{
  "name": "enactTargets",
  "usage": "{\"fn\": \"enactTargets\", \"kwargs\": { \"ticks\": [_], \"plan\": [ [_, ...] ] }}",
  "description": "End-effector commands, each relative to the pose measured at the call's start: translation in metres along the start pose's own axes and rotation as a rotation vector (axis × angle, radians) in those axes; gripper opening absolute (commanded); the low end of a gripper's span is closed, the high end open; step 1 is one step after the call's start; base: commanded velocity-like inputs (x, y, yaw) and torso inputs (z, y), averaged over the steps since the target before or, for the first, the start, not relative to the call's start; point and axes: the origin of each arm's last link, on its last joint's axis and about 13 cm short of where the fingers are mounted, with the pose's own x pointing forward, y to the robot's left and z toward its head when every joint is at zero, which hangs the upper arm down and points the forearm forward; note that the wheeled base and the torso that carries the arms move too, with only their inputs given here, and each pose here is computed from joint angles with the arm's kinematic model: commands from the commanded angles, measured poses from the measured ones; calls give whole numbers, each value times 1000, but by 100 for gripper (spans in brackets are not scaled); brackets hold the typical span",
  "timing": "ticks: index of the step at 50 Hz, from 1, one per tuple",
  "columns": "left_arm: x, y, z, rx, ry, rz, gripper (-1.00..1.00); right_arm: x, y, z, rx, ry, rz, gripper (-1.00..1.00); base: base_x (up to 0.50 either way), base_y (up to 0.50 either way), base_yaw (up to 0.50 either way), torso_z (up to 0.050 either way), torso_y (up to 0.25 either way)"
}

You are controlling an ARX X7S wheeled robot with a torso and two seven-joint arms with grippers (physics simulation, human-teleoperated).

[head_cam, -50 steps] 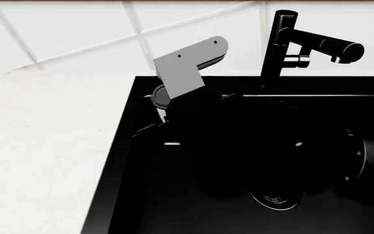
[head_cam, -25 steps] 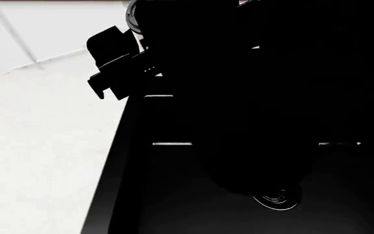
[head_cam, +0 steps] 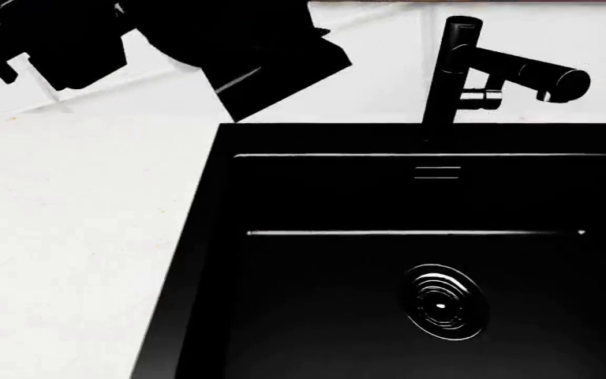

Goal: Pick the cup and bowl from the sink and place them on the counter for drying.

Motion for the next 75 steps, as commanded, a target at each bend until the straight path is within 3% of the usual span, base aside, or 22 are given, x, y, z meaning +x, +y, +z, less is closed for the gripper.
{"fn": "enactTargets", "kwargs": {
  "ticks": [1,17,24,52,75],
  "plan": [
    [0,1,1,-5,-3,3,100,17,20,6,12,11,114,-100,0,0,0,0,0],
    [1,2,2,-8,-7,8,100,17,44,-2,136,48,320,-100,0,0,0,0,0],
    [1,2,1,-6,-5,8,100,13,42,0,192,81,331,-100,0,0,0,0,0],
    [0,1,1,-4,-6,6,100,29,46,-32,215,210,352,-100,0,0,0,0,0],
    [0,1,0,-1,-2,6,100,43,42,-46,336,241,410,-100,0,0,0,0,0]
  ]
}}
